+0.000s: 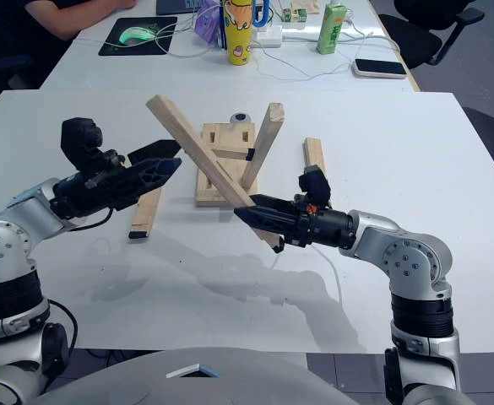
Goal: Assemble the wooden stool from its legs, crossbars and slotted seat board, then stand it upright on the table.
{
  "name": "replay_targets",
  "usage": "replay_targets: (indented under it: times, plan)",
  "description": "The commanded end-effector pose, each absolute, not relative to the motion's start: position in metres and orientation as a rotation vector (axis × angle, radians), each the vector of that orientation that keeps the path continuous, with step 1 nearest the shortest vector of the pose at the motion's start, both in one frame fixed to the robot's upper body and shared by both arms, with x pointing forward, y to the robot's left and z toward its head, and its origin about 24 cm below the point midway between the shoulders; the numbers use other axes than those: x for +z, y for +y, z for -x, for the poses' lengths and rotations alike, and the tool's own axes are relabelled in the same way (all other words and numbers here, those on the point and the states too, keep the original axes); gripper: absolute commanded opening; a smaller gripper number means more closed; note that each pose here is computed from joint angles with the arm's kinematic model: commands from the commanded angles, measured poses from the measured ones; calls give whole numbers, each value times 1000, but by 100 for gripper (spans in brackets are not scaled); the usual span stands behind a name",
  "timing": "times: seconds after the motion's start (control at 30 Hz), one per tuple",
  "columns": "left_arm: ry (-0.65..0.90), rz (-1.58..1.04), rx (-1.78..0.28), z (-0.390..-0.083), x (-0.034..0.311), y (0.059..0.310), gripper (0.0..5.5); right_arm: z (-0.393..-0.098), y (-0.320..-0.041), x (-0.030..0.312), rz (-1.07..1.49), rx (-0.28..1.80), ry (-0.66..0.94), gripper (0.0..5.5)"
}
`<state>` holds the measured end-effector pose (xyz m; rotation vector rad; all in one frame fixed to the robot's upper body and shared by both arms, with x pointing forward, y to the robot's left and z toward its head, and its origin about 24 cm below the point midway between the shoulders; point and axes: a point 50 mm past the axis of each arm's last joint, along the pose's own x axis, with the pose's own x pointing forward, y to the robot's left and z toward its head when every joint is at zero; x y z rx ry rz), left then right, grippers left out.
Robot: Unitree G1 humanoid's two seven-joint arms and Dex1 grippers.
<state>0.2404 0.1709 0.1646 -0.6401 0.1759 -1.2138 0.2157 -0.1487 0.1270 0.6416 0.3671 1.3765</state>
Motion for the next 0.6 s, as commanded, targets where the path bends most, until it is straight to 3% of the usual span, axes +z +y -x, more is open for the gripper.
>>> replay_targets:
  times: [0.03,0.17,0.6]
  plan:
    - [214,672,-1224,-243,161,167,540,-211,-148,127,-650,1458,397,207]
    - [230,722,-1217,-247,158,168,540,-203,-150,120,-650,1493,448,207]
    - [272,742,-1279,-242,160,170,348,-202,-149,118,-668,1499,444,207]
